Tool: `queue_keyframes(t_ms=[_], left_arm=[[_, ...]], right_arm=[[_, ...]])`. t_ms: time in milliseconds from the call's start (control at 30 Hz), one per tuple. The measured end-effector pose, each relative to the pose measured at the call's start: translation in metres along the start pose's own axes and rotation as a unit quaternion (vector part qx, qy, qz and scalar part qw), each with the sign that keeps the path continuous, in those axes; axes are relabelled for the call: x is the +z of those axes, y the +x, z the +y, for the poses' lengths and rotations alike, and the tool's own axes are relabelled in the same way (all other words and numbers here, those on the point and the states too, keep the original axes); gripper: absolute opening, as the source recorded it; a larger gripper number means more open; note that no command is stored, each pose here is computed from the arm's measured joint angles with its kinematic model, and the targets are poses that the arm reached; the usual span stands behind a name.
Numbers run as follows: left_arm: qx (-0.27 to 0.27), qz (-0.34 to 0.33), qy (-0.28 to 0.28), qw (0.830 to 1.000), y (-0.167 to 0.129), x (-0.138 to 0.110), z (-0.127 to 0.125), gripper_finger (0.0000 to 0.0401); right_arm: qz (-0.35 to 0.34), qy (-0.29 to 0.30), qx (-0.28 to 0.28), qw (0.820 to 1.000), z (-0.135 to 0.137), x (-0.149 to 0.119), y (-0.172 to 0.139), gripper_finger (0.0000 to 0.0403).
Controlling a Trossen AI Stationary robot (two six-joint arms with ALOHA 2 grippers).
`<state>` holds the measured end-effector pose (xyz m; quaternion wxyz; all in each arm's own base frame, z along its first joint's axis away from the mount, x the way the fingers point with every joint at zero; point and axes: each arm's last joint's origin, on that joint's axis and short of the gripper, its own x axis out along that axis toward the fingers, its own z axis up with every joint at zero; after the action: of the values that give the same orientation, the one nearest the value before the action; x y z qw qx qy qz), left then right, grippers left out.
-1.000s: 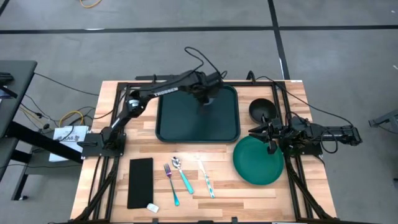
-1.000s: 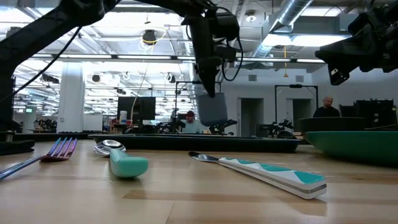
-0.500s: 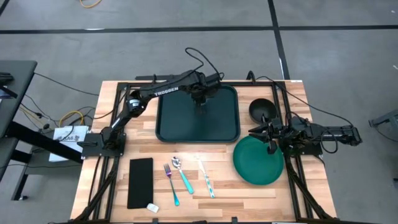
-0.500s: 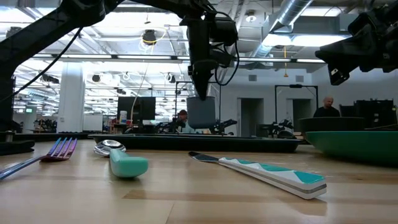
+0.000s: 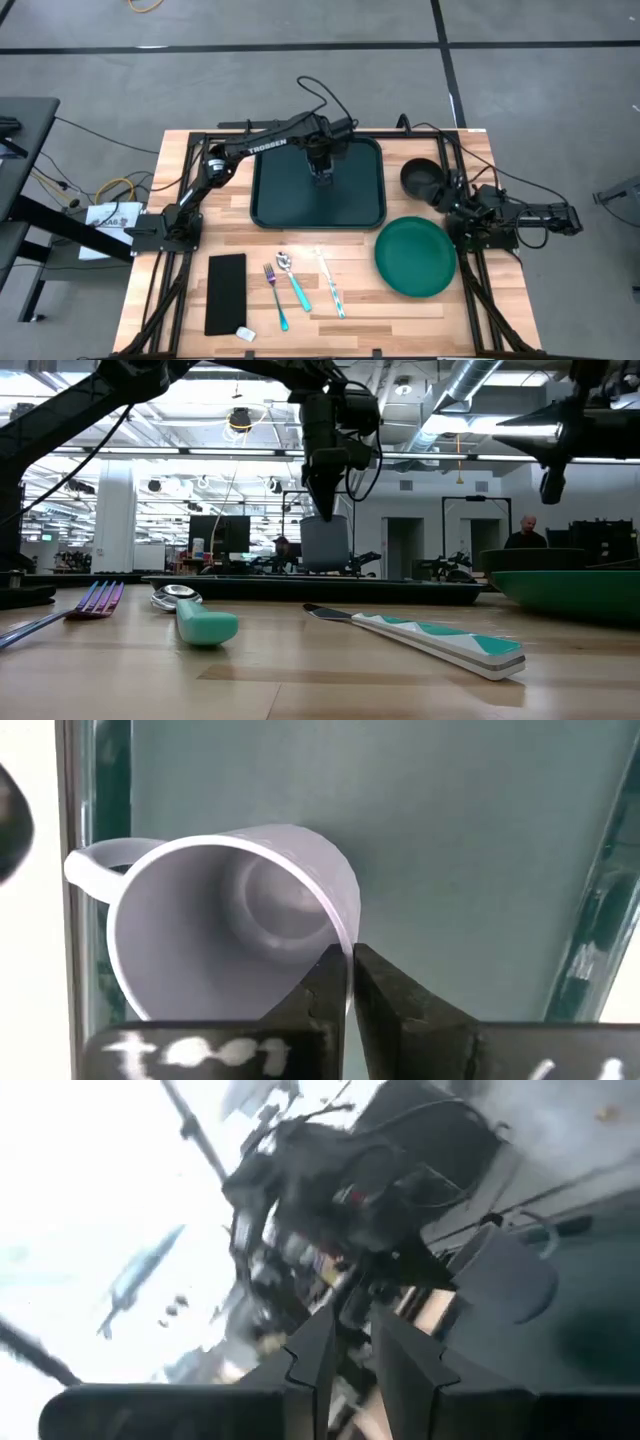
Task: Set up tray
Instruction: Put the gray mug into the black tray
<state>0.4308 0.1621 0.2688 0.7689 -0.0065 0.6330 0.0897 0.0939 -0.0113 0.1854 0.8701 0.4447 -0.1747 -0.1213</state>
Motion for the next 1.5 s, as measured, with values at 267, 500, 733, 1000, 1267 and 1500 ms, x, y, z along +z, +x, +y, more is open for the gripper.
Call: queue_keyframes(t_ms=[267, 500, 733, 1000, 1267, 1500], left_arm=[[-0.019, -0.002, 0.02, 1.0, -0.001, 0.0, -0.001, 0.0], [-0.031, -0.022, 0.035, 0.999, -0.022, 0.001, -0.012, 0.0], [-0.037, -0.081, 0.066, 0.994, -0.068, -0.003, -0.037, 0.0], [-0.059, -0.153, 0.096, 0.982, -0.103, -0.005, -0.063, 0.0], [-0.043, -0.149, 0.112, 0.982, -0.105, -0.005, -0.074, 0.0], [-0.041, -0.144, 0.117, 0.982, -0.104, -0.006, -0.074, 0.0]], right_arm=[[-0.056, -0.091, -0.076, 0.991, -0.006, 0.003, 0.002, 0.0064], [0.022, -0.3, -0.119, 0.946, 0.001, 0.005, 0.021, 0.0064], [0.085, -0.452, -0.162, 0.873, 0.013, 0.009, 0.058, 0.0065], [0.12, -0.487, -0.201, 0.841, 0.025, 0.015, 0.109, 0.0094], [0.156, -0.485, -0.195, 0.838, 0.028, 0.013, 0.152, 0.0146], [0.177, -0.486, -0.189, 0.835, 0.028, 0.008, 0.172, 0.0144]])
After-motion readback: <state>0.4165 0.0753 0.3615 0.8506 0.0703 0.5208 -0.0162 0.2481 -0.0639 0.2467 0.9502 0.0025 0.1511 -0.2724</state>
